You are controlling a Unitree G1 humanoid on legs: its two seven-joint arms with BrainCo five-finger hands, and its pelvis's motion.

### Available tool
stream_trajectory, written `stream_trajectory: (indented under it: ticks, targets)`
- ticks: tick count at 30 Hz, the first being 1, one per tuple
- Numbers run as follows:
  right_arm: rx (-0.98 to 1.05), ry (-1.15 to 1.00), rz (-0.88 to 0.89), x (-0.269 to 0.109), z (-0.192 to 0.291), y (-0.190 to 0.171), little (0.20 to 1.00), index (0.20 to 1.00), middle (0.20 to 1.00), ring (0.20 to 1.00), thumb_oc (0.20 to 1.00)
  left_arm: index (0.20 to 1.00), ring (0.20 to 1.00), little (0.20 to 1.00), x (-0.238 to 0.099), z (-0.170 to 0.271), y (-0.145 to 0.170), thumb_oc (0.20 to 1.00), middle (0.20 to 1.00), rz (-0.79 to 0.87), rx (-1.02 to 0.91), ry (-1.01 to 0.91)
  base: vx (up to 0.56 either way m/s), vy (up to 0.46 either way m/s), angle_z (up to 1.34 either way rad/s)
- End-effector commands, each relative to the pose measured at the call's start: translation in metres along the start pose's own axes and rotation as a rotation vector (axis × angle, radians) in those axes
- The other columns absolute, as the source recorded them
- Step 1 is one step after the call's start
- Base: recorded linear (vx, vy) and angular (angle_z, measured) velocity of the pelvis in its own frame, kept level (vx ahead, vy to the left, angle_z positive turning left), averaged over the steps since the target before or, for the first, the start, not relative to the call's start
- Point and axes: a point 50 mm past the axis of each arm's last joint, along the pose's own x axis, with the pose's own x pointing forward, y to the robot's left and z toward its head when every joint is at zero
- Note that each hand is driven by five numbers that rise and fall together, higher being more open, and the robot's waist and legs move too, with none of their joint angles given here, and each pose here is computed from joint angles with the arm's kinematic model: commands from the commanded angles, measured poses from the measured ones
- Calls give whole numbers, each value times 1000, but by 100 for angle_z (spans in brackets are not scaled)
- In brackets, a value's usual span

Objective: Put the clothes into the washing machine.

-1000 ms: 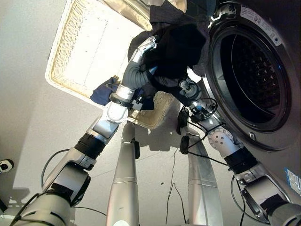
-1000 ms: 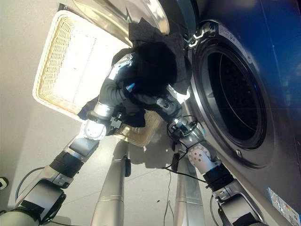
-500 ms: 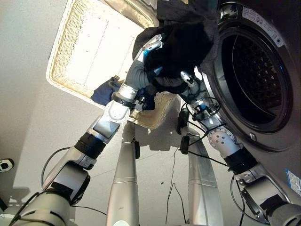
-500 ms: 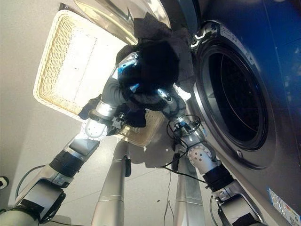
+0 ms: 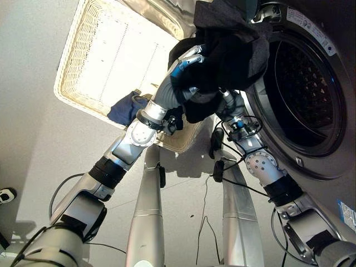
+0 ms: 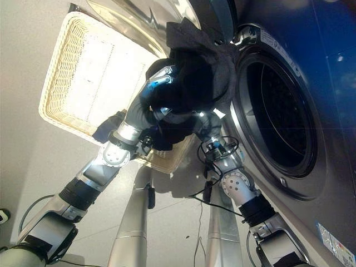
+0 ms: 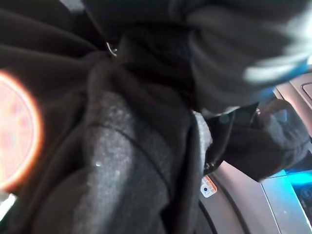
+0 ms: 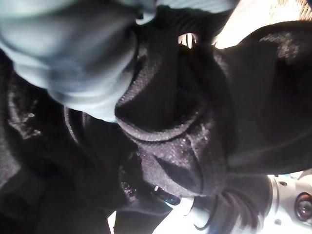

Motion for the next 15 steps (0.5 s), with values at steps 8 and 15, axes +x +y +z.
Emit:
stream_trajectory:
  ticks: [8,15]
  targets:
    - [22,-175,275,16,19,56,200,200,200,200,200,1000,1000,1000,1,14,10,1000,1000,349,196,-137,0,0,0]
    - [28,-217,263,19,22,58,200,200,200,200,200,1000,1000,1000,-14,11,24,1000,1000,647,313,-153,0,-9,0]
